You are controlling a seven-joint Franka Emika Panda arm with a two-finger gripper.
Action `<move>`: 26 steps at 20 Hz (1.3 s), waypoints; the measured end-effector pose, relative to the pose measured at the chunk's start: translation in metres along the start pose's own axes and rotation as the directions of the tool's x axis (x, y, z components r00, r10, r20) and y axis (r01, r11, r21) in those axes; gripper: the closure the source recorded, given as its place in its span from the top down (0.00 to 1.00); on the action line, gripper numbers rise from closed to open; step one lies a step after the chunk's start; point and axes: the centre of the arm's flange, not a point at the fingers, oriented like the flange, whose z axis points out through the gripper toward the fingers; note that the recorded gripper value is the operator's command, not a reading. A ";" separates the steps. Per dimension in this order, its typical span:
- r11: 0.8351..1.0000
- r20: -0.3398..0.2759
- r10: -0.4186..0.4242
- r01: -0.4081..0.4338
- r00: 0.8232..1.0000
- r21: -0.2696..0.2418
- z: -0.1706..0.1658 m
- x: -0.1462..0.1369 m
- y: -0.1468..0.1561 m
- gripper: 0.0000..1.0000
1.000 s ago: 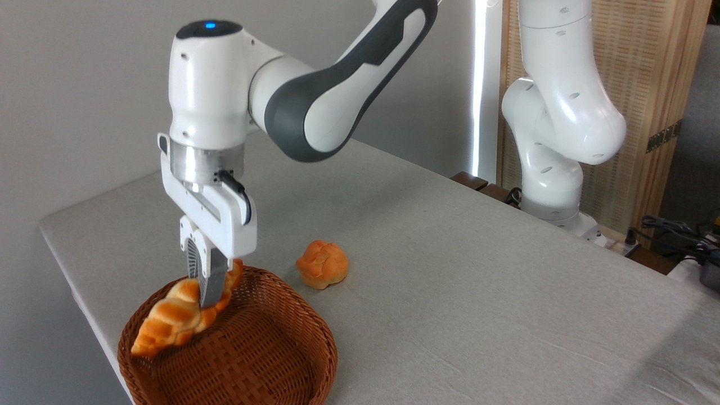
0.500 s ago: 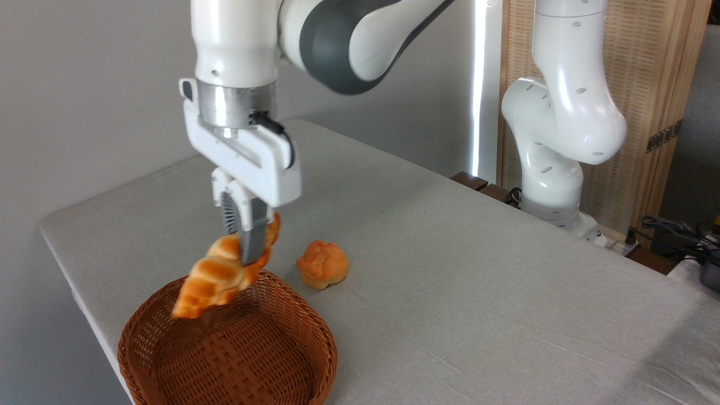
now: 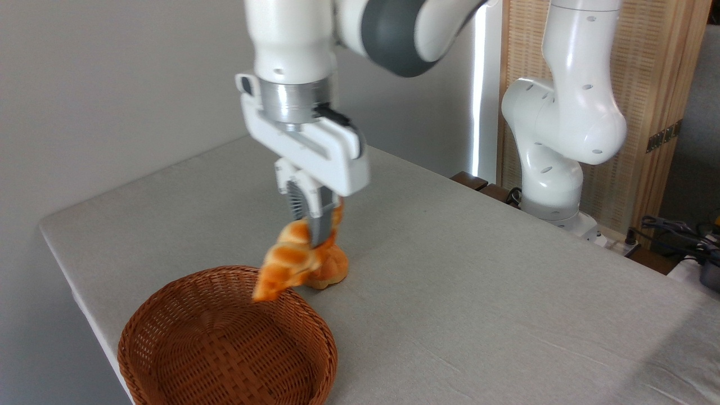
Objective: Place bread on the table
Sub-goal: 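Lift the braided roll out of the basket and carry it beside the bun, then open the gripper to release the braided roll onto the table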
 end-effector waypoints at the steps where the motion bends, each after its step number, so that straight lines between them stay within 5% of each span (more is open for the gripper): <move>1: 1.000 0.007 -0.005 0.005 1.000 -0.017 -0.002 -0.011 0.002 0.09; 2: 0.999 0.016 -0.009 0.009 1.000 -0.034 -0.004 -0.020 0.004 0.12; 3: 0.999 0.021 -0.010 0.011 1.000 -0.043 -0.004 -0.024 0.006 0.27; 4: 0.998 0.032 -0.010 0.012 0.999 -0.057 -0.003 -0.029 0.008 0.68; 5: 0.998 0.042 -0.011 0.014 0.999 -0.069 0.000 -0.032 0.010 0.93; 6: 0.997 0.052 -0.014 0.018 0.999 -0.080 0.005 -0.035 0.011 0.98; 26: 0.995 0.078 -0.024 0.031 0.997 -0.094 0.031 -0.036 0.005 1.00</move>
